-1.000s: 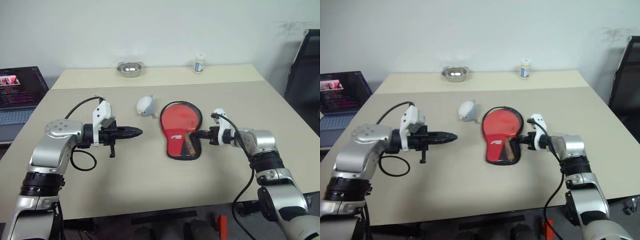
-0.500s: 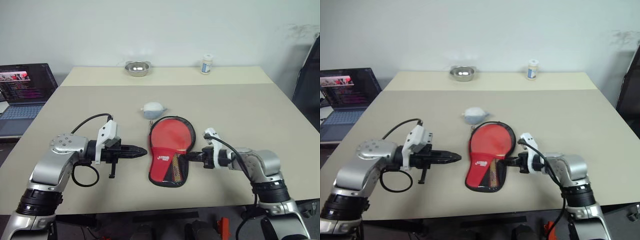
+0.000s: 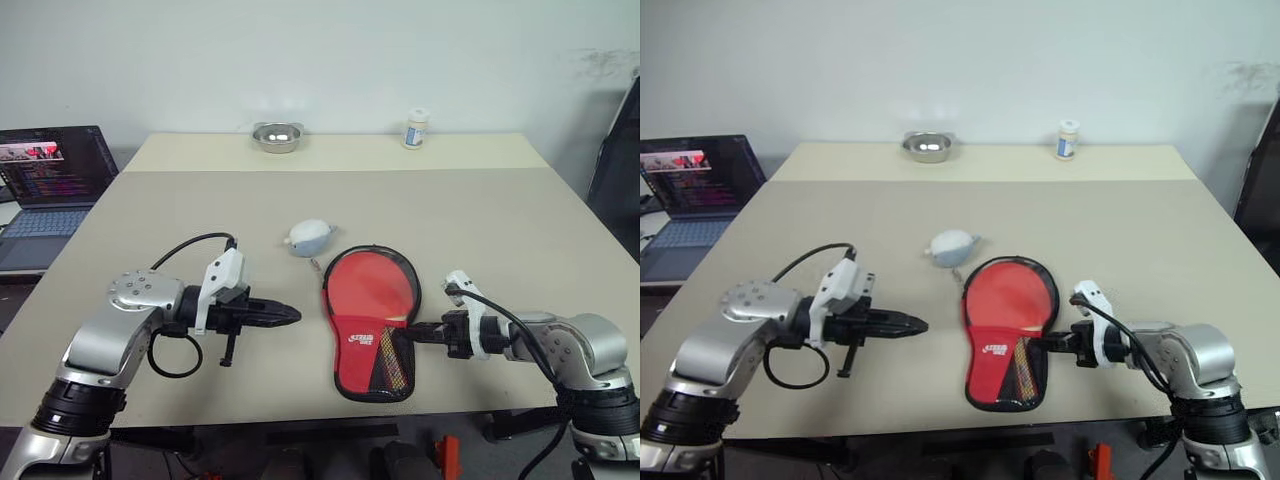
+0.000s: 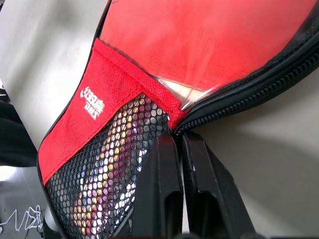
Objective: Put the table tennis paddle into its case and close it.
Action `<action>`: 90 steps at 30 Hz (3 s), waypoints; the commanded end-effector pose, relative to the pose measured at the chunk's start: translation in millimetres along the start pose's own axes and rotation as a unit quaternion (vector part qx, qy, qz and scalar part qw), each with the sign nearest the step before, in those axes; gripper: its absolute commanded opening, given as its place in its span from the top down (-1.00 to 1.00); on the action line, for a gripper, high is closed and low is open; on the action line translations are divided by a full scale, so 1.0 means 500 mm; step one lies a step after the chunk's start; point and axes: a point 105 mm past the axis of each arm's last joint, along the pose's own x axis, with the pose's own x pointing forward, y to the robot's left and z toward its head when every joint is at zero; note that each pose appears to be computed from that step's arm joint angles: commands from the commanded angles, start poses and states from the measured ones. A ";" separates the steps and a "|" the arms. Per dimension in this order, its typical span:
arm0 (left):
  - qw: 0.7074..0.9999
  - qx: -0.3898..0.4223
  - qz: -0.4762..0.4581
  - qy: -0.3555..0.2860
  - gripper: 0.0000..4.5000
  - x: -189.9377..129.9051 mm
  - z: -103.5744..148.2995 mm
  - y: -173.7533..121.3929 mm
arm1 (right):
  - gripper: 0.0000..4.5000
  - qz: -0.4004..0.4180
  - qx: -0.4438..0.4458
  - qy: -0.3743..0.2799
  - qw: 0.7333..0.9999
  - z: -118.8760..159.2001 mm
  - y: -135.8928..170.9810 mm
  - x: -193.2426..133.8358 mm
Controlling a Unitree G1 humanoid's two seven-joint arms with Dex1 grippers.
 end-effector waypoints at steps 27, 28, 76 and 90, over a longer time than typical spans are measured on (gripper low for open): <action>0.997 -0.019 0.077 -0.018 1.00 0.003 0.003 0.021 | -0.26 0.007 -0.239 -0.029 0.971 0.123 0.035 -0.113; 0.996 -0.021 0.080 -0.018 1.00 0.003 0.002 0.022 | -0.41 0.023 -0.253 -0.031 0.967 0.129 0.048 -0.116; 0.946 -0.127 0.299 0.010 -0.98 0.102 -0.077 0.323 | -1.00 0.013 -0.302 -0.133 0.944 0.140 0.031 0.150; 0.942 -0.133 0.307 -0.006 0.03 0.098 -0.075 0.325 | -1.00 -0.048 -0.300 -0.103 0.947 0.136 -0.013 0.153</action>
